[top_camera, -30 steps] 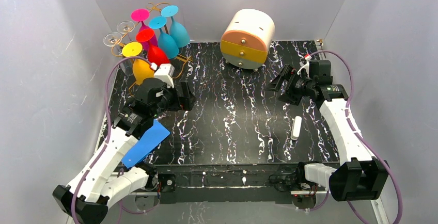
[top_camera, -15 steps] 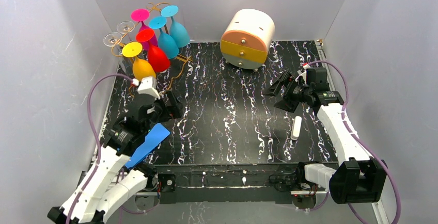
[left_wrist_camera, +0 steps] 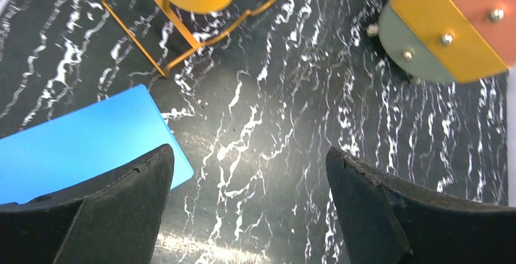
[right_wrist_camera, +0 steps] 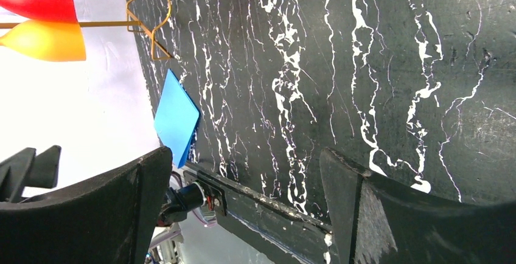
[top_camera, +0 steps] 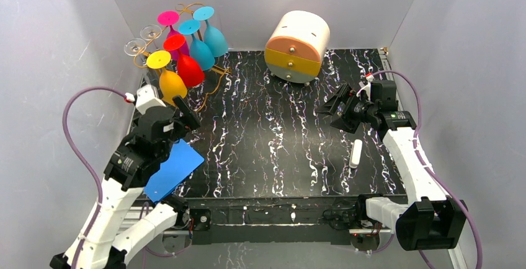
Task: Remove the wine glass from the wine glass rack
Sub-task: Pick up the wine glass from the wine rack, then place the wine glass at the center of the board.
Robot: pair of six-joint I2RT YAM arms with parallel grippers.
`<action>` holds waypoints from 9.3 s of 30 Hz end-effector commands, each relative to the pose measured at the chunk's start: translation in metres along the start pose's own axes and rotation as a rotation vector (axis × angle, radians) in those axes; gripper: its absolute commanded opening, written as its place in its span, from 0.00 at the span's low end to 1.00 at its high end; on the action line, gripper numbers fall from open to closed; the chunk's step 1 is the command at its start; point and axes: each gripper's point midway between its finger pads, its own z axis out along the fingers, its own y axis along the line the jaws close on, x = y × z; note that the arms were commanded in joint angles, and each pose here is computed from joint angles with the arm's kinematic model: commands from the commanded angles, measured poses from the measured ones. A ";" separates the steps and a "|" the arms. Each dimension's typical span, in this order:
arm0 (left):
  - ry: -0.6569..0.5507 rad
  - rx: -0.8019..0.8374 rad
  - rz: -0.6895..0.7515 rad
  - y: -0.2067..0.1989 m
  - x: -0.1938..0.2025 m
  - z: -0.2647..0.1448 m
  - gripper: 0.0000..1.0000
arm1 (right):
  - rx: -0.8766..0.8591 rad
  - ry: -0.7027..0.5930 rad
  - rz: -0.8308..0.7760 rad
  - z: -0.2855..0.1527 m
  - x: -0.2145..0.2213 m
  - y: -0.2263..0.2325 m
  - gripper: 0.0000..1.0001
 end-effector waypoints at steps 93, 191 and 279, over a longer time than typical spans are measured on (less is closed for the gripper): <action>-0.047 -0.042 -0.045 0.045 -0.201 0.107 0.62 | -0.116 0.082 -0.182 -0.014 -0.007 0.037 0.99; -0.025 0.356 -0.453 -0.016 -0.157 0.105 0.00 | 0.011 0.134 -0.039 -0.008 -0.004 0.018 0.99; 0.500 0.951 -0.039 -0.168 0.070 0.018 0.00 | -0.654 0.230 -0.020 0.000 0.056 0.130 0.96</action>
